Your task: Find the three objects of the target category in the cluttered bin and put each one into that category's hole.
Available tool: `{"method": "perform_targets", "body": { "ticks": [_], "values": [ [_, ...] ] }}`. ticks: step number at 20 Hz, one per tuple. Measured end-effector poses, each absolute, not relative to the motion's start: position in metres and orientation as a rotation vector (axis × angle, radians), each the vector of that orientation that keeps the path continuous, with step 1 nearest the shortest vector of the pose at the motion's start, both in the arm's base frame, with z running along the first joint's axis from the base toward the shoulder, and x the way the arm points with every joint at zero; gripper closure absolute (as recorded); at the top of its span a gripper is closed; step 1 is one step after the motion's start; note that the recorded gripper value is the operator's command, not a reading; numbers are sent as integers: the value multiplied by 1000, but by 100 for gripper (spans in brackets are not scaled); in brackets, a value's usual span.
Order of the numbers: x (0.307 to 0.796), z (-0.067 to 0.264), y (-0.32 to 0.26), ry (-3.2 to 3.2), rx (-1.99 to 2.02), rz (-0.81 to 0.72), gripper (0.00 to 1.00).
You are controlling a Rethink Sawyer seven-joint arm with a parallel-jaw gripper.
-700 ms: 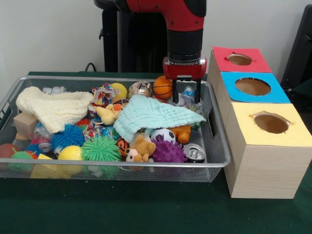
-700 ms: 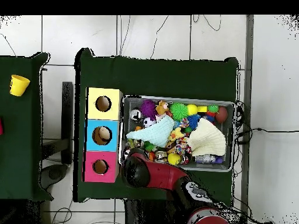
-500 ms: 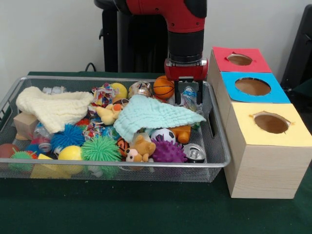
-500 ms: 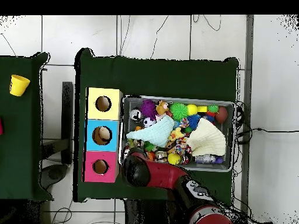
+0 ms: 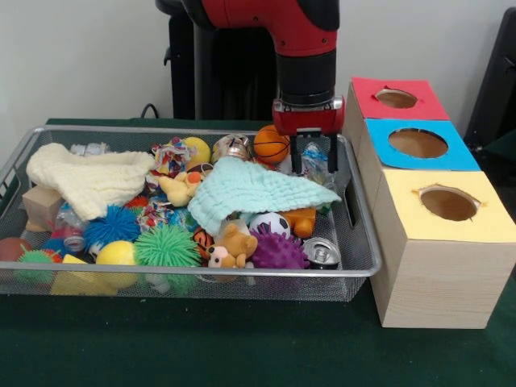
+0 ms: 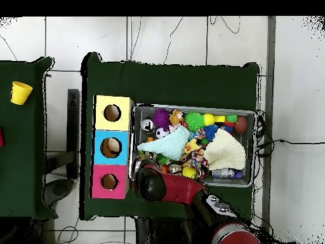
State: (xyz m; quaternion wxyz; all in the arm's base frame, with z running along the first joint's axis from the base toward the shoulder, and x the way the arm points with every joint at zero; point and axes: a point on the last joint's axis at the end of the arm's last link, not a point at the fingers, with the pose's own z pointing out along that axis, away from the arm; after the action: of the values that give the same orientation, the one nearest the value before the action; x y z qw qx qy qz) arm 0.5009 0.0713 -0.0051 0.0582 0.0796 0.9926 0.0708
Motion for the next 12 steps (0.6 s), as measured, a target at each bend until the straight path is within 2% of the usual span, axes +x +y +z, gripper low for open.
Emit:
{"method": "perform_targets", "body": {
  "ticks": [6, 7, 12],
  "values": [
    [494, -5, 74, 3061, 235, 229, 0],
    [495, -3, 76, 3070, 223, 227, 100],
    [493, -1, 77, 3083, 216, 220, 100]
  ]
}}
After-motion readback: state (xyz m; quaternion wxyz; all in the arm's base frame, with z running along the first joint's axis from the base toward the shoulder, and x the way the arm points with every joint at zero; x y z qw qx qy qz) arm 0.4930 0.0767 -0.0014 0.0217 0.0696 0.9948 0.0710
